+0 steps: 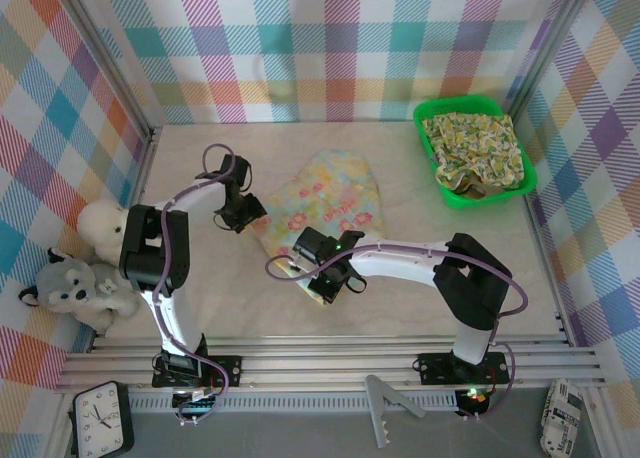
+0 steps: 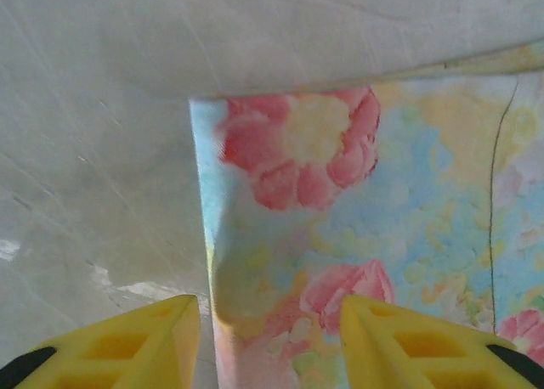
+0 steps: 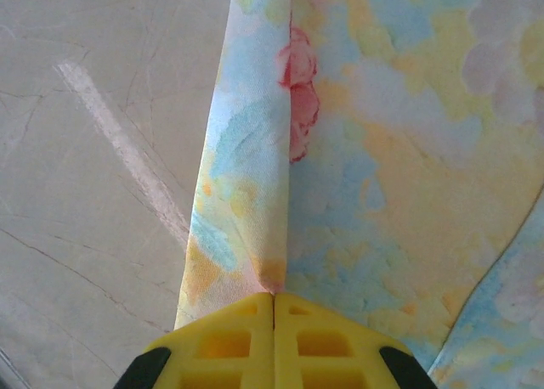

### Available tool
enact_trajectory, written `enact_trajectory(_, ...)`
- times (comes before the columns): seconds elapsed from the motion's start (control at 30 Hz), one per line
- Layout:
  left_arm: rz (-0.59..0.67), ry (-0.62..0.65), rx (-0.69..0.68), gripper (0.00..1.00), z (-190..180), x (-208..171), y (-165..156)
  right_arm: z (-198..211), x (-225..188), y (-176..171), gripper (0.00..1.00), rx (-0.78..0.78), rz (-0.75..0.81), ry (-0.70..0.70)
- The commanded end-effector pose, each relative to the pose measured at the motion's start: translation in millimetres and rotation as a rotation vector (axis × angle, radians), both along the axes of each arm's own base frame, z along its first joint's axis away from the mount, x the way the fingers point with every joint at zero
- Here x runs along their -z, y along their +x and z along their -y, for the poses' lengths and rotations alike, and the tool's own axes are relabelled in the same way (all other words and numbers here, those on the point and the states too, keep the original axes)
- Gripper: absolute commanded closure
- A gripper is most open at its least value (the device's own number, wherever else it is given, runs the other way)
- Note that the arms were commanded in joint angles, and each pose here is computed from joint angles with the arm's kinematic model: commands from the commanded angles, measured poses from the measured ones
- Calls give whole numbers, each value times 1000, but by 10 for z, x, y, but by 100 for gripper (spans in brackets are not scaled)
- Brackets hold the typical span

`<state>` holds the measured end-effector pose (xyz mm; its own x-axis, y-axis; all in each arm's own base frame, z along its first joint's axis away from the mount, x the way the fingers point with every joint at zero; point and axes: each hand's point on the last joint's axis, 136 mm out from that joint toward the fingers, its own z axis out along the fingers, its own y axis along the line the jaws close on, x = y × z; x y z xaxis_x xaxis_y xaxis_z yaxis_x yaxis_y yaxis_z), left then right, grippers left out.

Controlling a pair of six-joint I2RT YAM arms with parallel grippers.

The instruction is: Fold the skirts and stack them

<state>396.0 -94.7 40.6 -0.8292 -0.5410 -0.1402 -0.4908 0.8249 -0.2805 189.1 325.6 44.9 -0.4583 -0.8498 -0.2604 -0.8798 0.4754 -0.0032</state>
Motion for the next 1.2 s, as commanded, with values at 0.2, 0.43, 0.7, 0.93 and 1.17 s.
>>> enact_trajectory(0.2,-36,99,-46,66,-176,129,63,-41,19,1,100,-29,9,3)
enact_trajectory(0.43,-11,68,-69,97,-146,155,58,-67,-66,35,100,-1,3,44)
enact_trajectory(0.7,295,71,-113,100,-271,-1241,119,284,-1107,429,100,31,68,274)
enact_trajectory(0.93,718,39,-42,100,-272,-3216,2,660,-2535,862,100,4,351,502)
enact_trajectory(1.17,888,-10,34,100,-158,-4003,-28,740,-3326,1188,100,-27,631,619)
